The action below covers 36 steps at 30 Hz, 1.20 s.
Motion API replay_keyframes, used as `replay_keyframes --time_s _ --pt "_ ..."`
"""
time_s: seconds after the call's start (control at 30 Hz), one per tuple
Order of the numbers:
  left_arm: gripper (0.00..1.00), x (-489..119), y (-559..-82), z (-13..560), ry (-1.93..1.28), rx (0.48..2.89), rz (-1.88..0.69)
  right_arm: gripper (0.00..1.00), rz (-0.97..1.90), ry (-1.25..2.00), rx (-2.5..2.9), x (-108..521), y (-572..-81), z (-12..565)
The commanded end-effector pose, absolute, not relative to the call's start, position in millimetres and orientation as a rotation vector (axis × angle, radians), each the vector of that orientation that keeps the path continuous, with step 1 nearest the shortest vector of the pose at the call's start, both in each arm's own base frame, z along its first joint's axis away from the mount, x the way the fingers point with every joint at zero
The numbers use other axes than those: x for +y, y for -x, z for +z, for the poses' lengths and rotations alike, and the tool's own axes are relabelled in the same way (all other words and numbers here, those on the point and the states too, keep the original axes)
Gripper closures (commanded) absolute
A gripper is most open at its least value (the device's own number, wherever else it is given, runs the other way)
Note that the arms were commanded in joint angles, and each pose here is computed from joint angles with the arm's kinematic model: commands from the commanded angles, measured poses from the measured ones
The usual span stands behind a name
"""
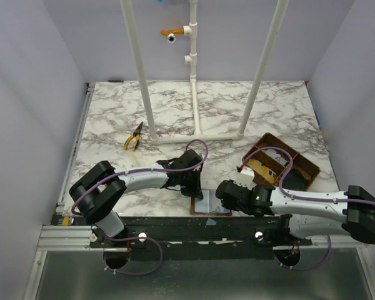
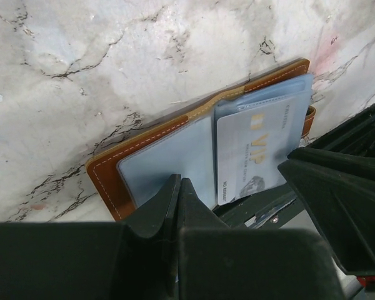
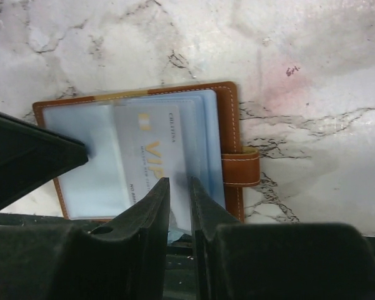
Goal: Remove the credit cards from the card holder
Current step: Remove the credit card from the card holder.
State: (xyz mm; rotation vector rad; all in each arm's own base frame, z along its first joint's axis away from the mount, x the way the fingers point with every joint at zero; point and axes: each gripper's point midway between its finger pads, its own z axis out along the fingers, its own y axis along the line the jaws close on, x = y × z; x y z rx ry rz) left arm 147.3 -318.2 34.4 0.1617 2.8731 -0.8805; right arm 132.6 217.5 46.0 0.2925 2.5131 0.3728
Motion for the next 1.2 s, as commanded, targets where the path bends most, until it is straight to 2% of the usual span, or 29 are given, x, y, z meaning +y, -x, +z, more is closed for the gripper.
replay_keyframes --time_s 0.0,0.37,0.63,0.97,1.1,1.17 --pt "1.00 -322 -141 29 -0.176 2.887 -0.912 0.78 0.317 -0.331 2.536 207 -129 32" --pt "1.00 -332 -138 36 -0.211 2.866 -1.007 0.87 0.310 -0.324 2.594 211 -122 3" --pt "0.86 -334 -131 36 -0.206 2.858 -1.095 0.90 0.323 -0.333 2.607 210 -120 -2" --pt "0.76 -335 -130 38 -0.178 2.817 -1.193 0.93 0.323 -0.330 2.628 210 -117 -8" --pt "0.77 -338 -130 38 -0.183 2.817 -1.215 0.93 0.318 -0.328 2.632 211 -117 -9" --pt "0.81 -339 -130 37 -0.181 2.819 -1.218 0.94 0.317 -0.328 2.632 211 -117 -9"
